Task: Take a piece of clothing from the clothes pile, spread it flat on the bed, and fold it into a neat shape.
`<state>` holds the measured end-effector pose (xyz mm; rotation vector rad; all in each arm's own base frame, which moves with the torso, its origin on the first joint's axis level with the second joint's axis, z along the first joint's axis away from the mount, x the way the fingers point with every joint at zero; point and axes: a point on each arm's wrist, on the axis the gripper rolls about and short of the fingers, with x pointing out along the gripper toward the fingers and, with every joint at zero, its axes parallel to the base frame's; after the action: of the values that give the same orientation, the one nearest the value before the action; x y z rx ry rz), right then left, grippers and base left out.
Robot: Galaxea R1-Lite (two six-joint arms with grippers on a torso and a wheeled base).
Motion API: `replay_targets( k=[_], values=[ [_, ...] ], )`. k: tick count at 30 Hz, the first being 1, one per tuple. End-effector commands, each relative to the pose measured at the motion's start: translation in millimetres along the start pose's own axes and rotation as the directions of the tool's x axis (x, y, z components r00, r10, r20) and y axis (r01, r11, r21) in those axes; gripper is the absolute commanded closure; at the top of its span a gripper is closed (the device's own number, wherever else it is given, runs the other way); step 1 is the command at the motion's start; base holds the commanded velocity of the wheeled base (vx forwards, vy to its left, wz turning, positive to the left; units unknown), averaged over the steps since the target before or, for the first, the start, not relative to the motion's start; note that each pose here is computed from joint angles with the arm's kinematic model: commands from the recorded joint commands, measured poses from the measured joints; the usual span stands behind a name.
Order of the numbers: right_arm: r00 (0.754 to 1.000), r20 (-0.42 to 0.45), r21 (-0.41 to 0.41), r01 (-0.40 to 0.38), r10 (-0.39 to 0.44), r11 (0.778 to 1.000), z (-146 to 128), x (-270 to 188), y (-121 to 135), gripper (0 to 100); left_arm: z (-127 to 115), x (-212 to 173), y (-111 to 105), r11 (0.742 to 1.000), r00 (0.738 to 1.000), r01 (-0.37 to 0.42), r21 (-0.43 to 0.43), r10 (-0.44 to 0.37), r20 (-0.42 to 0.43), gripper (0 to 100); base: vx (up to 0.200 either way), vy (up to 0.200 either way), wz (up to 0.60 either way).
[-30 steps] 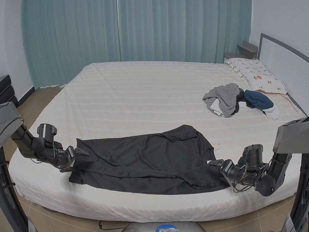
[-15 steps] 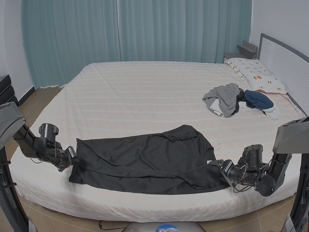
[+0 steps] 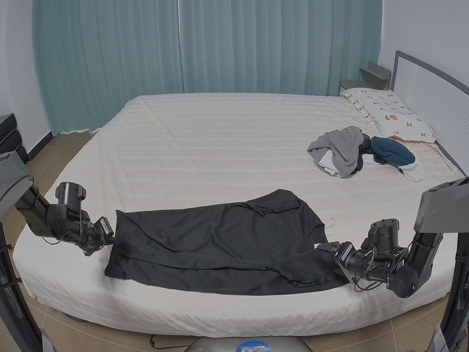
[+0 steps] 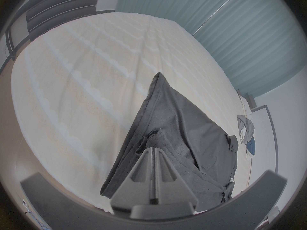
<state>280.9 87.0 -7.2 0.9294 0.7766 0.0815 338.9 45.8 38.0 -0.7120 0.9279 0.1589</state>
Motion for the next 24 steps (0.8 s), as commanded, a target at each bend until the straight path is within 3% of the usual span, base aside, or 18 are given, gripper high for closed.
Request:
replay_targets(
  k=[1, 9, 10, 18, 24],
  values=[
    [1.000, 0.000, -0.001, -0.002, 0.002, 1.000, 0.1, 0.3, 0.2, 0, 2.7, -16.8, -6.9, 1.000, 0.999, 0.023, 0.011, -0.023, 0.036, 100, 0.000, 0.000, 0.00],
    [1.000, -0.001, -0.001, 0.000, 0.000, 1.000, -0.1, 0.1, 0.0, 0, 0.0, -0.5, -0.5, 1.000, 1.000, 0.016, -0.001, -0.016, -0.004, 100, 0.000, 0.000, 0.00],
    [1.000, -0.001, -0.001, 0.000, 0.000, 1.000, -0.1, 0.1, 0.0, 0, -0.4, 3.7, 1.7, 1.000, 1.000, 0.015, -0.004, -0.015, -0.013, 0, 0.000, 0.000, 0.00],
    [1.000, -0.006, 0.001, 0.009, -0.009, 1.000, -1.0, 4.0, -2.7, 0, -2.3, 13.8, 5.1, 0.992, 0.988, 0.129, -0.006, -0.129, -0.080, 0, 0.000, 0.000, 0.00],
    [1.000, -0.008, 0.002, 0.015, -0.015, 1.000, -1.8, 5.2, -4.3, 0, -3.8, 19.1, 8.7, 0.991, 0.986, 0.133, -0.005, -0.133, -0.099, 0, 0.000, 0.000, 0.00]
  ],
)
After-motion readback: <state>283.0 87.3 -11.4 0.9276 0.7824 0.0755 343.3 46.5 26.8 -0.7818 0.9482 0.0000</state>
